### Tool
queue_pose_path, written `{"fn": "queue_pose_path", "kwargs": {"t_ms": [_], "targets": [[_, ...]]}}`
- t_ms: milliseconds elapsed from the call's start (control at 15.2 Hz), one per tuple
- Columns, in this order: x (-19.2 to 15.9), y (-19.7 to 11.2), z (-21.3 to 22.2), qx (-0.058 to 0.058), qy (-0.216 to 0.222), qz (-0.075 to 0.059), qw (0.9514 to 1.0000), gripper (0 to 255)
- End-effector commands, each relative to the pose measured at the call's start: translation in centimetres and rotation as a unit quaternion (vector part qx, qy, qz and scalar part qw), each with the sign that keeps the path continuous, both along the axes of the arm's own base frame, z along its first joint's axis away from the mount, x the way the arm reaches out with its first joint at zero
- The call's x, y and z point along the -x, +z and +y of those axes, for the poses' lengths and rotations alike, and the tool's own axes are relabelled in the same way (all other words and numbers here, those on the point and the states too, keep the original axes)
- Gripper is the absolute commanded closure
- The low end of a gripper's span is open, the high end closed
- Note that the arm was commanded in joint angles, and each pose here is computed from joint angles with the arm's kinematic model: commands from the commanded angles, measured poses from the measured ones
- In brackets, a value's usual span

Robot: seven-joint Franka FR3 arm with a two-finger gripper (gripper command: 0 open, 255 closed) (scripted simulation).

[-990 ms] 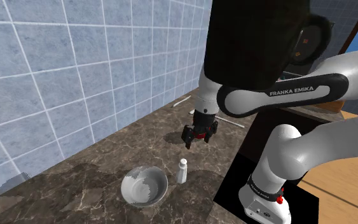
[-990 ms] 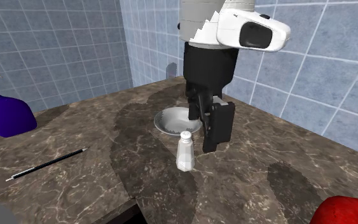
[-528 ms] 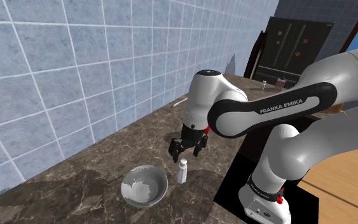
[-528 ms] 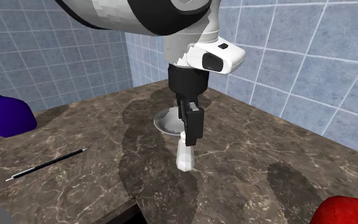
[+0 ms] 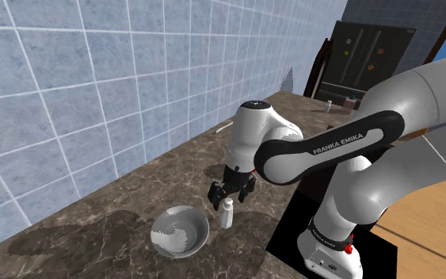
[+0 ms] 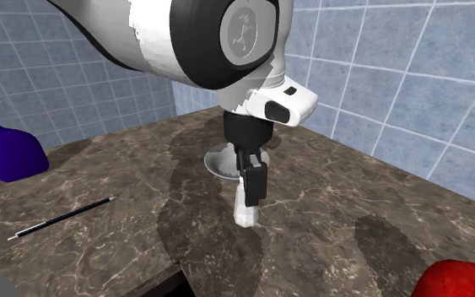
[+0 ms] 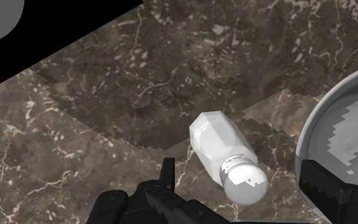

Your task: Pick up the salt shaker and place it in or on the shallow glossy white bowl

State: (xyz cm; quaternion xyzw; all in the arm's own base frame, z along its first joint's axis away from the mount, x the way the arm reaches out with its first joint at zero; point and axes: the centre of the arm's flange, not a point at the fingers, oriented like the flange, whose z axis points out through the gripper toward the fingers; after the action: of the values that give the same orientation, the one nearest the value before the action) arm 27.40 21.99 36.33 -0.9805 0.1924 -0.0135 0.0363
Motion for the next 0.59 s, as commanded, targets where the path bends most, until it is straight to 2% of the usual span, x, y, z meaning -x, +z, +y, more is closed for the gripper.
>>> {"fn": "queue_pose_path", "kwargs": {"t_ms": [0, 264, 330, 528], "targets": [[0.01, -0.08, -0.03, 0.0, 0.0, 0.0, 1.0, 0], [0.01, -0.08, -0.03, 0.0, 0.0, 0.0, 1.0, 0], [0.01, -0.08, -0.03, 0.0, 0.0, 0.0, 1.0, 255], [0.01, -0.08, -0.02, 0.0, 0.0, 0.0, 1.0, 255]]}}
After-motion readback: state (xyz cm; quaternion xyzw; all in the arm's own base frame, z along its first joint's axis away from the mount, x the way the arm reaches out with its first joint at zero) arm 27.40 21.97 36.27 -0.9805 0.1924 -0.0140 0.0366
